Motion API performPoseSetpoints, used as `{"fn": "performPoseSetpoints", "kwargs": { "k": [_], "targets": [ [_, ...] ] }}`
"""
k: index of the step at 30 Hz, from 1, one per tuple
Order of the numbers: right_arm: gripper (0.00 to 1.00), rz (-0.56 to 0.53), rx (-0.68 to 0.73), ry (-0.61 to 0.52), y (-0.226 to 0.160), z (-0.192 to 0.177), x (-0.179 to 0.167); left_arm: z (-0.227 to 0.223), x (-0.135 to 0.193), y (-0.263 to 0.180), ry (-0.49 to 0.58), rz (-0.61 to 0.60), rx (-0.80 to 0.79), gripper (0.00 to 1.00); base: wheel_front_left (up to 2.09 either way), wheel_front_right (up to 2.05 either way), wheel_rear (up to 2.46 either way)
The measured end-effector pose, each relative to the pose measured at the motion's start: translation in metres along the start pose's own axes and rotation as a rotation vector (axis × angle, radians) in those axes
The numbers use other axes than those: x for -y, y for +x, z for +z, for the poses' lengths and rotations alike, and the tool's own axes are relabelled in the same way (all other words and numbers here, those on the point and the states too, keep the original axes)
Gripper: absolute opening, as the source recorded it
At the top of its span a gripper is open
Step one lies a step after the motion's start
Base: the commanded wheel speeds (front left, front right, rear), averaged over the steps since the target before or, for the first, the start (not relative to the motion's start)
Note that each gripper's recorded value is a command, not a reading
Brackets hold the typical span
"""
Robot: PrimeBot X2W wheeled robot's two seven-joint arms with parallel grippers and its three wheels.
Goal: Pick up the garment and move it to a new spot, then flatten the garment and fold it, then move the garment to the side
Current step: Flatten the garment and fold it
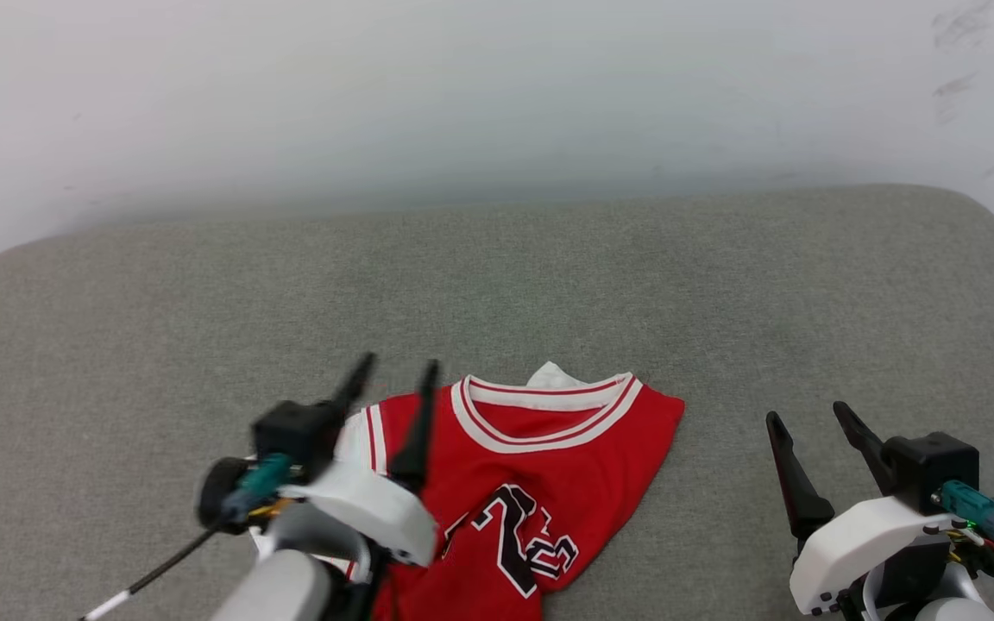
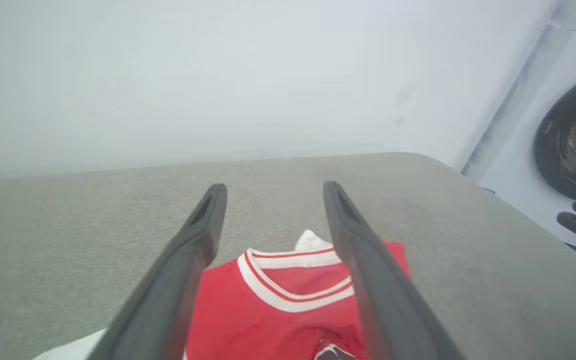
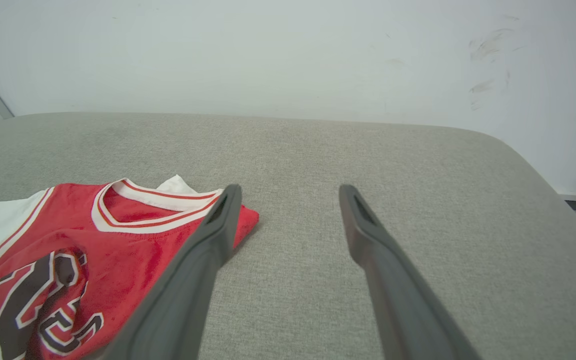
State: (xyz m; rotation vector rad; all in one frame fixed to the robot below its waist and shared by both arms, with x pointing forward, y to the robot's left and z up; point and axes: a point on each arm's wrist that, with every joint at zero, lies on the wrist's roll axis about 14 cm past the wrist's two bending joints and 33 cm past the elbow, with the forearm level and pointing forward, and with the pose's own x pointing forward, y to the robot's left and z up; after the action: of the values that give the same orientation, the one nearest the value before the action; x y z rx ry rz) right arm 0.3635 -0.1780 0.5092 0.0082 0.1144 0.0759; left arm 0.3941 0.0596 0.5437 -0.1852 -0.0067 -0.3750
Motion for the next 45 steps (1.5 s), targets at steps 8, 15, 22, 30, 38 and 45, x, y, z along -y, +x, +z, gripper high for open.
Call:
{"fn": "performPoseSetpoints", "kwargs": {
  "k": [8, 15, 22, 30, 38, 45],
  "targets": [
    [1.0, 0.005, -0.018, -0.011, 0.005, -0.002, -0.001, 0.015, -0.094, -0.029, 0.074, 0.295, 0.096, 1.0, 0.0, 0.0, 0.0],
    [1.0, 0.02, -0.195, -0.012, 0.016, -0.039, 0.003, 0.017, -0.119, -0.049, 0.124, 0.376, 0.094, 1.0, 0.0, 0.0, 0.0],
    [1.0, 0.129, -0.473, -0.019, 0.038, -0.088, -0.017, 0.011, -0.125, -0.055, 0.123, 0.408, 0.069, 1.0, 0.0, 0.0, 0.0],
    [1.0, 0.282, -0.663, -0.035, 0.075, -0.122, -0.056, -0.004, -0.134, -0.046, 0.107, 0.43, 0.041, 1.0, 0.0, 0.0, 0.0],
    [0.71, 0.34, -0.807, -0.017, 0.086, -0.149, -0.076, -0.018, -0.148, -0.053, 0.111, 0.476, 0.0, 1.0, 0.0, 0.0, 0.0],
    [0.0, 0.353, -0.711, -0.02, 0.087, -0.13, -0.076, -0.02, -0.143, -0.052, 0.105, 0.457, -0.003, 1.0, 0.0, 0.0, 0.0]
  ]
}}
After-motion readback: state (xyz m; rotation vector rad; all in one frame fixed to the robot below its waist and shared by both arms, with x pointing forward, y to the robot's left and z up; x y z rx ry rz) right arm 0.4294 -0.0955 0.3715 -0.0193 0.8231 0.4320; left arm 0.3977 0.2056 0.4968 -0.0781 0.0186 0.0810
